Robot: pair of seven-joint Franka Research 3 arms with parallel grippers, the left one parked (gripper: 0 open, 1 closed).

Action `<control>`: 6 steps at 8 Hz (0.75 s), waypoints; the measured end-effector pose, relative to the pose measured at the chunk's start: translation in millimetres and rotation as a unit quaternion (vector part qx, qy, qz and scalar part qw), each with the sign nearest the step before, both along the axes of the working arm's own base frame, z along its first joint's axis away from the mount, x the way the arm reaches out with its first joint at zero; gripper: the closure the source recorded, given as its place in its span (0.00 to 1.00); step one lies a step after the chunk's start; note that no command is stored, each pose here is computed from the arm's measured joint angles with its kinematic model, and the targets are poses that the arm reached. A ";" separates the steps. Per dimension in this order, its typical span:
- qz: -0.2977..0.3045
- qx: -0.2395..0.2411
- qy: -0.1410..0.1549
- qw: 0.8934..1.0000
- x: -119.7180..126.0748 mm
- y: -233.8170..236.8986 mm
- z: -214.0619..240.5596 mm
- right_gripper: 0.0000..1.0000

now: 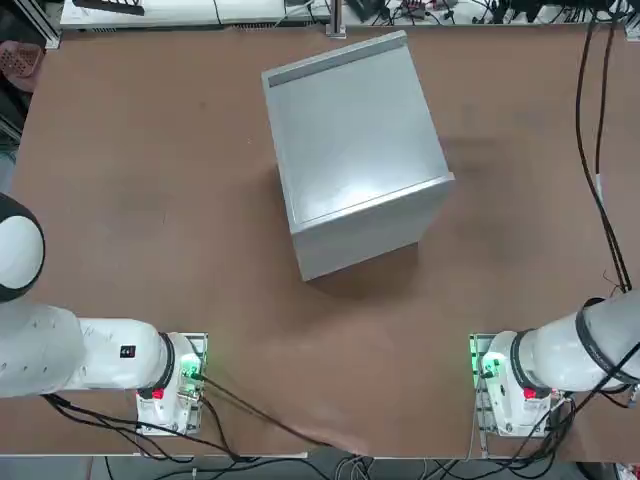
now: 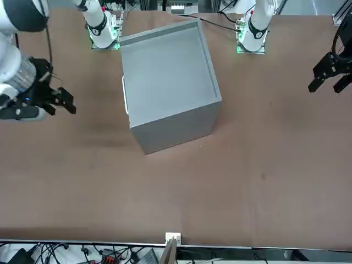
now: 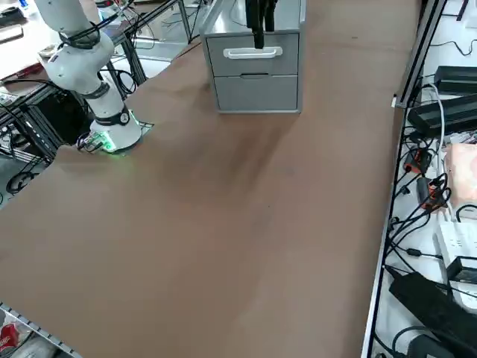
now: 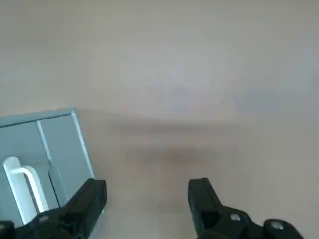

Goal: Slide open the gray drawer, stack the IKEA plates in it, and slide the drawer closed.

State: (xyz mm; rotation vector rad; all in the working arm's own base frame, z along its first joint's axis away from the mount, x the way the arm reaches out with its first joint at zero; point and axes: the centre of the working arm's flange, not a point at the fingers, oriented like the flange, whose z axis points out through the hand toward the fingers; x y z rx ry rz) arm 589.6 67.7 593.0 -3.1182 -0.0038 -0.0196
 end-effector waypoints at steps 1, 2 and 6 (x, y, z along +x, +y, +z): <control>-0.012 -0.001 0.006 1.000 -9.3 -15.9 9.3 0.00; -0.019 -0.001 0.008 1.000 -20.9 -26.2 16.6 0.00; -0.021 -0.002 0.010 1.000 -69.6 -30.8 26.1 0.00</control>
